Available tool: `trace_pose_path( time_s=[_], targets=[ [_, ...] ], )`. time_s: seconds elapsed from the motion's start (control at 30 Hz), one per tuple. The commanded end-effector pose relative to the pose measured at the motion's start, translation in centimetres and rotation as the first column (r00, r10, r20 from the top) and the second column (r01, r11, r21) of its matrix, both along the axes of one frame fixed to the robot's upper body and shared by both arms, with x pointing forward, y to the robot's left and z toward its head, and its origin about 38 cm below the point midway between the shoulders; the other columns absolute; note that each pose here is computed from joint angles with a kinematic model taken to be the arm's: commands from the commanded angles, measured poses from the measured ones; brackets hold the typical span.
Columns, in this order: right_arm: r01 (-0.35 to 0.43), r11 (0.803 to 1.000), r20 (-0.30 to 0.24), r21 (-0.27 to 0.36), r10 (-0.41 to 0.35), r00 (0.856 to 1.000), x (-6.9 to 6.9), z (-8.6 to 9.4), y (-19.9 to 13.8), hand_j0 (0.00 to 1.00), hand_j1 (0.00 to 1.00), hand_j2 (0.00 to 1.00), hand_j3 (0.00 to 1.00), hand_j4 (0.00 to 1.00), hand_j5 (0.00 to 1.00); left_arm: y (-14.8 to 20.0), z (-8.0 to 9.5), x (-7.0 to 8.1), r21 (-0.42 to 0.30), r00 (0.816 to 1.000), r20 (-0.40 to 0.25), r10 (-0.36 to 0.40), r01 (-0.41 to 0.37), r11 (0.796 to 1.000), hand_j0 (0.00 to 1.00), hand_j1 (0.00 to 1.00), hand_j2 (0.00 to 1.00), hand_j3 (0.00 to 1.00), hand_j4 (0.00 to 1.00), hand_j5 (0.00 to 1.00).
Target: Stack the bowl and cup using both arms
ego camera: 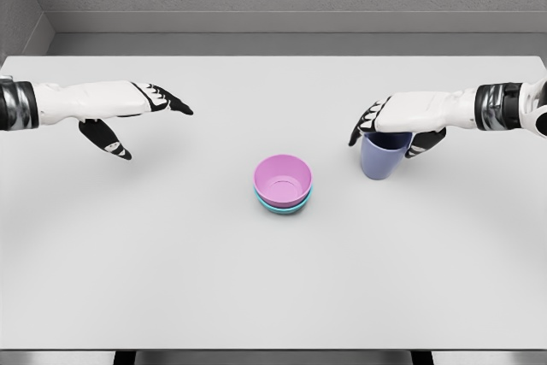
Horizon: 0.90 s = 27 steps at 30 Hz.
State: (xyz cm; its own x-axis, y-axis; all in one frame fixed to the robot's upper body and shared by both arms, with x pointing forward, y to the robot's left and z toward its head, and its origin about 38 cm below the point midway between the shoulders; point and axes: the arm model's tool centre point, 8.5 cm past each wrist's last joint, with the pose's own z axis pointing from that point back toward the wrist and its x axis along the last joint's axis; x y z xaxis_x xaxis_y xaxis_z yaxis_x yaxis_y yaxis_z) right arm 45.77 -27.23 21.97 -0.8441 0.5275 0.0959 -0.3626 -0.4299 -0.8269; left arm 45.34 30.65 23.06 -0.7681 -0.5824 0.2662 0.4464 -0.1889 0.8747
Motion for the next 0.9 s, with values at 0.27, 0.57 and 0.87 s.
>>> trace_pose_path(
  time_s=[0.27, 0.57, 0.87],
  targets=[
    [0.003, 1.000, -0.001, 0.004, -0.003, 1.000, 0.0, 0.1, 0.0, 0.60, 0.60, 0.60, 0.60, 0.60, 0.60, 0.0, -0.1, 0.0, -0.005, 1.000, -0.005, 0.003, -0.003, 1.000, 1.00, 1.00, 1.00, 1.00, 1.00, 1.00],
    [0.008, 1.000, 0.002, 0.016, -0.008, 1.000, 0.1, 0.4, -0.1, 0.55, 0.55, 0.55, 0.55, 0.55, 0.55, 0.0, -0.1, 0.0, -0.005, 1.000, -0.005, 0.003, -0.003, 1.000, 1.00, 1.00, 1.00, 1.00, 1.00, 1.00],
    [0.020, 0.998, 0.035, 0.053, -0.022, 0.999, 0.5, 1.9, -0.3, 0.55, 0.55, 0.55, 0.55, 0.55, 0.55, 0.0, -0.1, 0.0, -0.005, 1.000, -0.005, 0.003, -0.003, 1.000, 1.00, 1.00, 1.00, 1.00, 1.00, 1.00]
  ],
)
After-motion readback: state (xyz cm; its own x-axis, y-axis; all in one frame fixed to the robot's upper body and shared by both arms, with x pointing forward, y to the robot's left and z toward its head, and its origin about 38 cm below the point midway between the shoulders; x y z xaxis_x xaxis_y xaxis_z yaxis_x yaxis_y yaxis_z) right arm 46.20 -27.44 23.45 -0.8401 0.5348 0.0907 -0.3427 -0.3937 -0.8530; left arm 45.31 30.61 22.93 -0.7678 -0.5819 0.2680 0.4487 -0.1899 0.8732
